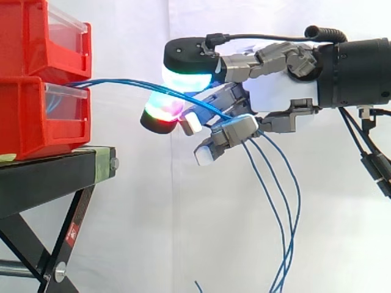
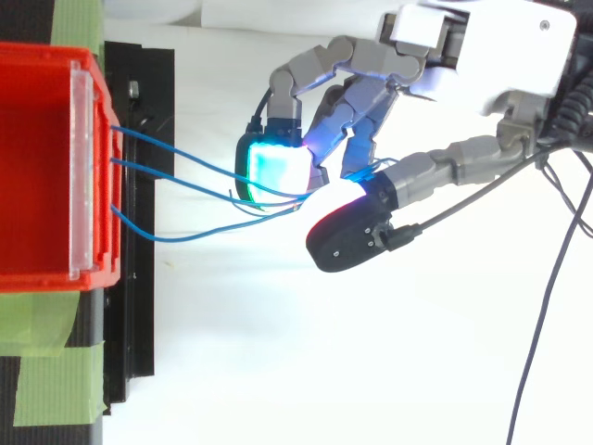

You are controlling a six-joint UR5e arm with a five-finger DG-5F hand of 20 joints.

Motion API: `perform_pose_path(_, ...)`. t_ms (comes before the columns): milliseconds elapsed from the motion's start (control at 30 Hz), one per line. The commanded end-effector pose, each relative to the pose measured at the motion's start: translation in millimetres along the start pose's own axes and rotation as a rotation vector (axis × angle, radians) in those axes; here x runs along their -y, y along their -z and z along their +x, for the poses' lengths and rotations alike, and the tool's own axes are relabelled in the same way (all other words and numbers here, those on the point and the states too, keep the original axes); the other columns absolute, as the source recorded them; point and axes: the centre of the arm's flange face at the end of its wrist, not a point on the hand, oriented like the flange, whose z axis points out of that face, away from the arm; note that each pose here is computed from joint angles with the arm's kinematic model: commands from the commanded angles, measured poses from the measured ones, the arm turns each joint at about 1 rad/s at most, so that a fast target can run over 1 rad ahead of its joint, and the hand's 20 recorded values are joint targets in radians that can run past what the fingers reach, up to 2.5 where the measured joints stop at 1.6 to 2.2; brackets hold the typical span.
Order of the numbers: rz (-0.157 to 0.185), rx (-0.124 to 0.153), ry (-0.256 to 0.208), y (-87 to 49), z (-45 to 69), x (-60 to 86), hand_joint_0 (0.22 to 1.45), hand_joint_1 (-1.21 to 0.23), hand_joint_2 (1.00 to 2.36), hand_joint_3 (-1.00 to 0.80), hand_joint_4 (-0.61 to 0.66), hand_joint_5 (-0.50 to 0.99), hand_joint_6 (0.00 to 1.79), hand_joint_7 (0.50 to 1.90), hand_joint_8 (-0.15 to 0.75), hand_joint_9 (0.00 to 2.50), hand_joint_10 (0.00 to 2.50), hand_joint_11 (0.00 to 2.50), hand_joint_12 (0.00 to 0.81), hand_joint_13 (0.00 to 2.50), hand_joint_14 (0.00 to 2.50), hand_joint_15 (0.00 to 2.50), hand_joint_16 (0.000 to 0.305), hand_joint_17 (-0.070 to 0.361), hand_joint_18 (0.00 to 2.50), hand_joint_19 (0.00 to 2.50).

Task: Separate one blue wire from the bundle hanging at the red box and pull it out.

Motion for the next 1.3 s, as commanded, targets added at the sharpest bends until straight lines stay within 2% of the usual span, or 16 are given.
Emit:
perform_pose_path(0, 0.002, -0.001, 0.000, 0.1, 0.2, 0.1, 0.58, -0.68, 1.01, -0.43, 0.21, -0.26, 0.78, 1.10, 0.353, 0.85, 0.02, 1.06, 0.318, 1.36, 0.29, 1.48, 0.056, 0.126, 0.66, 0.81)
perform_pose_path(367, -0.003, 0.001, -0.001, -0.3, 0.1, -0.4, 0.68, -0.67, 1.02, -0.23, 0.22, -0.25, 0.83, 1.05, 0.354, 0.92, 0.02, 1.09, 0.304, 1.41, 0.24, 1.51, 0.054, 0.121, 0.68, 0.81)
perform_pose_path(567, -0.001, 0.000, 0.001, -0.1, 0.1, -0.2, 0.69, -0.68, 1.03, -0.13, 0.22, -0.25, 0.84, 1.06, 0.352, 0.94, 0.02, 1.09, 0.299, 1.42, 0.23, 1.52, 0.053, 0.120, 0.69, 0.82)
perform_pose_path(700, -0.003, 0.001, 0.001, -0.3, 0.1, -0.4, 0.71, -0.82, 1.02, -0.21, 0.21, -0.25, 0.84, 1.08, 0.341, 0.91, 0.02, 1.10, 0.304, 1.40, 0.20, 1.55, 0.053, 0.119, 0.68, 0.81)
perform_pose_path(900, -0.003, 0.001, 0.001, -0.3, 0.9, -0.6, 0.74, -0.94, 1.02, -0.31, 0.20, -0.26, 0.84, 1.11, 0.326, 0.87, 0.02, 1.08, 0.304, 1.38, 0.15, 1.59, 0.052, 0.116, 0.68, 0.77)
perform_pose_path(1133, -0.001, 0.000, 0.000, -0.2, 0.9, -0.5, 0.76, -0.95, 1.01, -0.35, 0.19, -0.26, 0.84, 1.12, 0.315, 0.84, 0.02, 1.08, 0.300, 1.38, 0.16, 1.58, 0.052, 0.116, 0.68, 0.77)
perform_pose_path(1233, 0.000, 0.000, 0.000, 0.0, 0.9, -0.3, 0.73, -0.93, 1.01, -0.34, 0.19, -0.26, 0.84, 1.10, 0.323, 0.84, 0.02, 1.08, 0.304, 1.39, 0.15, 1.59, 0.052, 0.116, 0.69, 0.78)
perform_pose_path(1267, -0.001, 0.000, 0.000, -0.2, 0.9, -0.5, 0.68, -0.88, 1.02, -0.33, 0.20, -0.26, 0.83, 1.10, 0.336, 0.87, 0.02, 1.08, 0.302, 1.38, 0.18, 1.57, 0.052, 0.117, 0.69, 0.81)
